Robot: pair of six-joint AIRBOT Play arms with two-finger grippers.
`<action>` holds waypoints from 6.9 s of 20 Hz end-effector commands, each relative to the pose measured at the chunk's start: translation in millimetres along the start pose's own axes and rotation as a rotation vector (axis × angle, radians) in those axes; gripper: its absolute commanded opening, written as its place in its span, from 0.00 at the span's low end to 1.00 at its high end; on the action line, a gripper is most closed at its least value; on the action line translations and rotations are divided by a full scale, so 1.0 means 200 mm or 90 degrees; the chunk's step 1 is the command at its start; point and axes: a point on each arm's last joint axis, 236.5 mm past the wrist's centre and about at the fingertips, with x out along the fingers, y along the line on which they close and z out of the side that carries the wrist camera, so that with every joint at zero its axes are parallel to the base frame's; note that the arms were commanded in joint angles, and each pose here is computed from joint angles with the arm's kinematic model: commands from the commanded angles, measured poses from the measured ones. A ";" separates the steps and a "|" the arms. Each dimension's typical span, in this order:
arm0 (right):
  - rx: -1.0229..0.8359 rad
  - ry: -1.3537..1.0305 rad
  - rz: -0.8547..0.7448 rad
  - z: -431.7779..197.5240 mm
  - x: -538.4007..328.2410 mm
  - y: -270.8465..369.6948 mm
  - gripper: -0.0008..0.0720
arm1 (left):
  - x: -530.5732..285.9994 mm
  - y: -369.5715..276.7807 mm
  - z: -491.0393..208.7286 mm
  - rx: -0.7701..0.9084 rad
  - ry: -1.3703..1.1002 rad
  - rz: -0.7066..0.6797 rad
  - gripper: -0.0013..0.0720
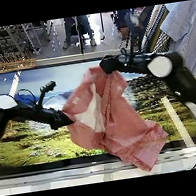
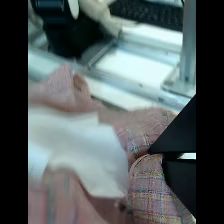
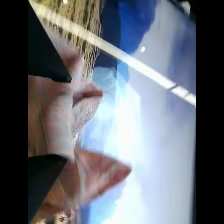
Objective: Fold the clothes and pants, and hang the long-sleeved shirts on hangers.
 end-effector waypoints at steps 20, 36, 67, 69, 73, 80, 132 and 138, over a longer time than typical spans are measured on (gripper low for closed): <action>0.331 0.383 0.098 -1.22 0.80 0.10 0.69 | 0.14 0.00 0.03 -0.035 -0.041 -0.078 0.03; -0.101 0.390 -0.004 -0.94 0.08 0.15 0.04 | -0.18 0.59 0.23 0.054 -0.061 0.262 0.99; -0.095 0.072 -0.185 -0.02 -0.42 0.18 0.04 | -0.75 0.11 0.84 0.046 -0.302 0.367 0.03; -0.095 0.107 -0.193 -0.11 -0.29 0.14 0.04 | -0.65 0.24 0.78 -0.022 -0.273 0.351 0.03; -0.100 0.172 -0.132 -0.34 0.06 0.25 0.04 | -0.45 0.43 0.66 -0.090 -0.191 0.314 0.45; -0.167 0.256 -0.124 -0.65 0.39 0.28 0.04 | -1.45 1.01 -0.60 -0.482 0.100 0.749 0.56; -0.195 0.260 -0.123 -0.66 0.42 0.26 0.05 | -1.97 1.57 -0.73 -0.470 -0.323 0.755 0.04; -0.223 0.231 -0.159 -0.59 0.42 0.20 0.04 | -2.10 0.90 0.01 -0.231 -0.525 0.674 0.04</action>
